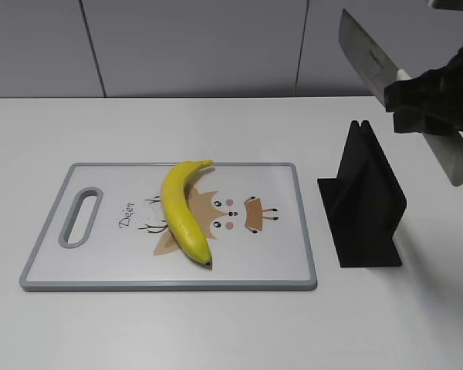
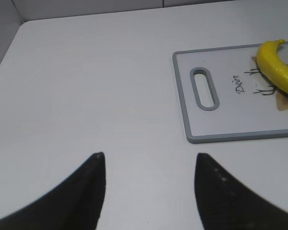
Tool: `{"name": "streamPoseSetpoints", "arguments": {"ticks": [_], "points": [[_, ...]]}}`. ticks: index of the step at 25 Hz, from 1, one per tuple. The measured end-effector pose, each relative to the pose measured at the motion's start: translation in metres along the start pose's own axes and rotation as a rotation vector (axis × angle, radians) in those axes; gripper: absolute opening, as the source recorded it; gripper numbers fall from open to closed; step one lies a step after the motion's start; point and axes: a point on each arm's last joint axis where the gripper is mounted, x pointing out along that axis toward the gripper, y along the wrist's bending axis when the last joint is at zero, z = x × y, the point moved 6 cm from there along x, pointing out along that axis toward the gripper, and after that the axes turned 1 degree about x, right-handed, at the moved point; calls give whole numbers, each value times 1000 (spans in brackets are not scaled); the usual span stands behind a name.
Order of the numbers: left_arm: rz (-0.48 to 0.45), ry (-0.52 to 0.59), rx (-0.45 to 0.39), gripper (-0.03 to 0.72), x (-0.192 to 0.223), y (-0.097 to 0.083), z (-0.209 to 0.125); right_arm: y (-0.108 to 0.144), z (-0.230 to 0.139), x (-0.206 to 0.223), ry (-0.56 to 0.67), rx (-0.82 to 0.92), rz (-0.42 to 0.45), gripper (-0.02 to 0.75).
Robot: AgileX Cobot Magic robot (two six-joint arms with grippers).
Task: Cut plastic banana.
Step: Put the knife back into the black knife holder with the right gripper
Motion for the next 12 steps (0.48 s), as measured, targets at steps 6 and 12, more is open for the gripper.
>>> {"name": "streamPoseSetpoints", "arguments": {"ticks": [6, 12], "points": [[0, -2, 0, 575, 0, 0, 0, -6, -8, 14, 42, 32, -39, 177], [0, -2, 0, 575, 0, 0, 0, -10, -18, 33, 100, 46, -67, 177]]}}
